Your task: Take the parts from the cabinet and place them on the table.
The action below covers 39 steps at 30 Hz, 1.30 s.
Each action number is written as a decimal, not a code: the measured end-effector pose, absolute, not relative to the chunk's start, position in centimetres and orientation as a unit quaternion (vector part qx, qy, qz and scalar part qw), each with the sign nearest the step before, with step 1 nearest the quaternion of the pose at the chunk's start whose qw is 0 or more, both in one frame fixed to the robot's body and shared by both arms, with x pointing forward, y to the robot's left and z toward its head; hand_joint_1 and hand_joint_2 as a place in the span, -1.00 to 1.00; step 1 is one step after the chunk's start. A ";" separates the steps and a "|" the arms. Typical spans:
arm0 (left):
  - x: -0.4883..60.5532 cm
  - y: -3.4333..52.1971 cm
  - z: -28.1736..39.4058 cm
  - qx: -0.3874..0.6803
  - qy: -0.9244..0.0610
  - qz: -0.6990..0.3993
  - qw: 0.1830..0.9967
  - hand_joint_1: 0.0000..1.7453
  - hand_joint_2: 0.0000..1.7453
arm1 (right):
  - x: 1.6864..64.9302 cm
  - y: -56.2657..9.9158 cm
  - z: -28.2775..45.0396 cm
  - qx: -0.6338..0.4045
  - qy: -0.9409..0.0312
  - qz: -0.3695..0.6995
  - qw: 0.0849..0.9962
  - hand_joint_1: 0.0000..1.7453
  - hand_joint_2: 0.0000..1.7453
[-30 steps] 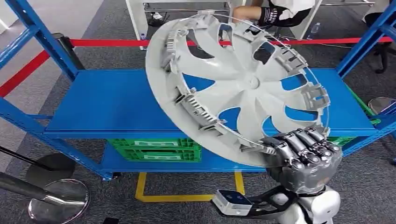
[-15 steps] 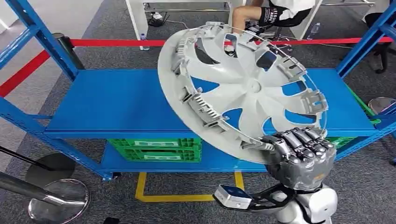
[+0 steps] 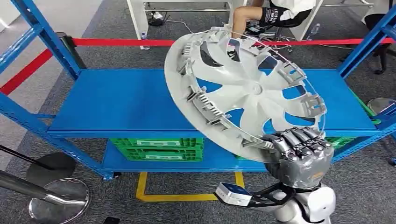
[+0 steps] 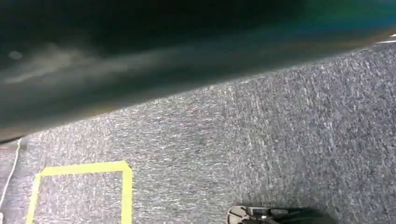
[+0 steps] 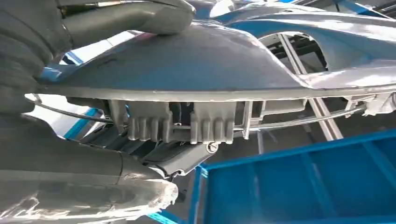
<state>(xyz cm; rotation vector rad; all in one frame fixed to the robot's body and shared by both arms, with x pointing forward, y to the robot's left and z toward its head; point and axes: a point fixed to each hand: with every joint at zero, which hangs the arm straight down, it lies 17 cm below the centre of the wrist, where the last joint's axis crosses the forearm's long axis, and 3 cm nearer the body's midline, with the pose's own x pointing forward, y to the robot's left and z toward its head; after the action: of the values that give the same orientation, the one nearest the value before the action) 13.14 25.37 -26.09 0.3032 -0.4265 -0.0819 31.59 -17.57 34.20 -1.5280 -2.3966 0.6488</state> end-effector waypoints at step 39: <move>13.1 25.5 -26.2 0.155 -0.200 -0.051 0.966 -1.00 -1.00 | 32.9 -18.1 31.7 -0.512 -0.814 0.231 0.150 1.00 1.00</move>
<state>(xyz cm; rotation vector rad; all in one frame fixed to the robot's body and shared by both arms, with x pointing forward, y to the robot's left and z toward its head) 13.08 25.51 -26.16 0.3140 -0.4055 -0.1022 32.95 -18.11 31.68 -1.4711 -2.3382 0.6635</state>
